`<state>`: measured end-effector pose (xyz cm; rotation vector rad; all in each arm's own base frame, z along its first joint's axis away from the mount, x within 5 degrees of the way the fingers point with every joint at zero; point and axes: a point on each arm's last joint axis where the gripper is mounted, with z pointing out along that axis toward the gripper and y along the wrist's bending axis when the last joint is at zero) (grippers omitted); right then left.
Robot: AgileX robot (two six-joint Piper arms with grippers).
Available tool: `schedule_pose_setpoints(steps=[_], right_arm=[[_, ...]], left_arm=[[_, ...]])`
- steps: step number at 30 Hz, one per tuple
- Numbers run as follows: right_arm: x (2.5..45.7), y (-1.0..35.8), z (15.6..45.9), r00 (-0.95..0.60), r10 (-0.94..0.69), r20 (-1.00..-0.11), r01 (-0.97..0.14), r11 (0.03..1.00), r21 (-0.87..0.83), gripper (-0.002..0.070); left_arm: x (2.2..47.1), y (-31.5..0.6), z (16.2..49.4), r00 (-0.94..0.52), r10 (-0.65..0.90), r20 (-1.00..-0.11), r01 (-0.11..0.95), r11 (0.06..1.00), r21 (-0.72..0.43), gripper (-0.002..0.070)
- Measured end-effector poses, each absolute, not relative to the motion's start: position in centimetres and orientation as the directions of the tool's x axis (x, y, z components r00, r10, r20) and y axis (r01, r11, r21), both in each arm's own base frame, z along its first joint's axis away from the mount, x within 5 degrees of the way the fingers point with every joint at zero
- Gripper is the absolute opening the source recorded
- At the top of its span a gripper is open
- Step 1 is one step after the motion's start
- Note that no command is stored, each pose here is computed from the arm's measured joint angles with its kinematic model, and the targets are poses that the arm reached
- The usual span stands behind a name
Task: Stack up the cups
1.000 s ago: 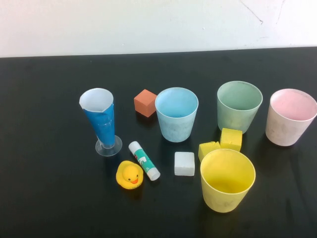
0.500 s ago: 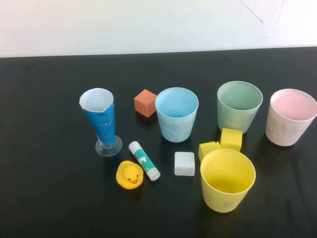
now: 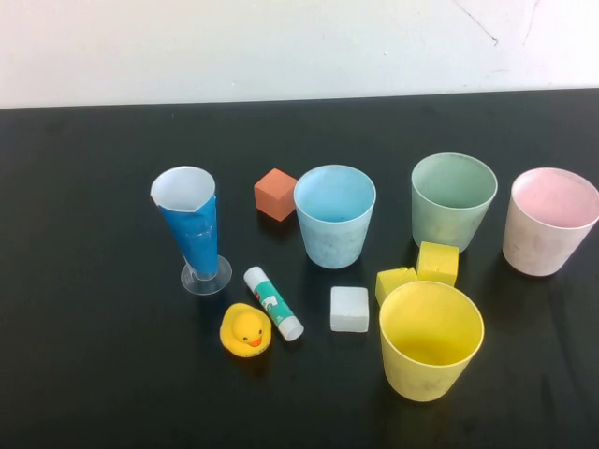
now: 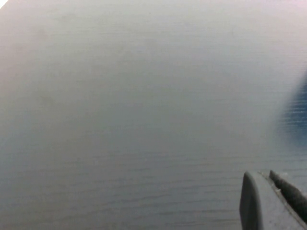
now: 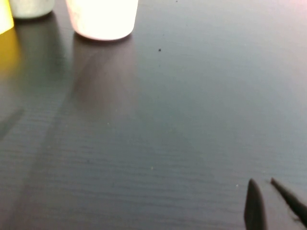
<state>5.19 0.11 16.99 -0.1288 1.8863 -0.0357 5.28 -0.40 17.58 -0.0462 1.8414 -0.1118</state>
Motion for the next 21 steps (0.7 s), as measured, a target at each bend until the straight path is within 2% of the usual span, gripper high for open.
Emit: schedule_pose_setpoints(steps=[7,10,12,13,15,16,18,19,21], right_arm=[[5.2,0.2,17.0,-0.304,-0.094,-0.948,-0.072,0.995,-0.075,-0.0003],[5.2,0.5,17.1,-0.304,-0.003,-0.953,-0.08,0.997,0.022,-0.0003],[5.2,0.9,17.1,-0.316,0.126,-0.94,-0.083,0.984,0.16,-0.0003],[5.1,1.2,17.1,-0.324,0.221,-0.92,-0.083,0.962,0.26,-0.0003],[5.1,1.8,17.4,-0.345,0.424,-0.838,-0.078,0.876,0.475,-0.0003],[5.0,2.1,17.5,-0.355,0.51,-0.784,-0.077,0.819,0.568,-0.0003],[5.0,2.5,17.8,-0.369,0.616,-0.696,-0.073,0.727,0.682,-0.0003],[5.0,2.6,17.9,-0.368,0.647,-0.668,-0.073,0.696,0.714,-0.0003],[5.0,2.6,18.1,-0.354,0.67,-0.652,-0.078,0.674,0.735,-0.0003]], left_arm=[[5.3,-0.3,17.6,-0.268,-0.065,-0.961,0.025,0.997,-0.074,-0.0002],[5.3,-0.3,17.6,-0.268,-0.063,-0.961,0.024,0.997,-0.072,-0.0002],[5.3,-0.3,17.6,-0.269,-0.082,-0.96,0.022,0.996,-0.091,-0.0002],[5.3,-0.4,17.7,-0.266,-0.138,-0.954,0.018,0.989,-0.148,-0.0002],[5.3,-0.9,17.9,-0.258,-0.371,-0.892,0.009,0.922,-0.386,-0.0002],[5.3,-1.2,18.0,-0.258,-0.509,-0.821,0.004,0.85,-0.527,-0.0002],[5.3,-1.6,18.4,-0.255,-0.707,-0.66,-0.002,0.683,-0.731,-0.0002],[5.3,-1.7,18.6,-0.246,-0.782,-0.572,0.0,0.591,-0.807,-0.0002],[5.4,-1.8,19.0,-0.23,-0.855,-0.464,0.007,0.475,-0.88,-0.0002]])
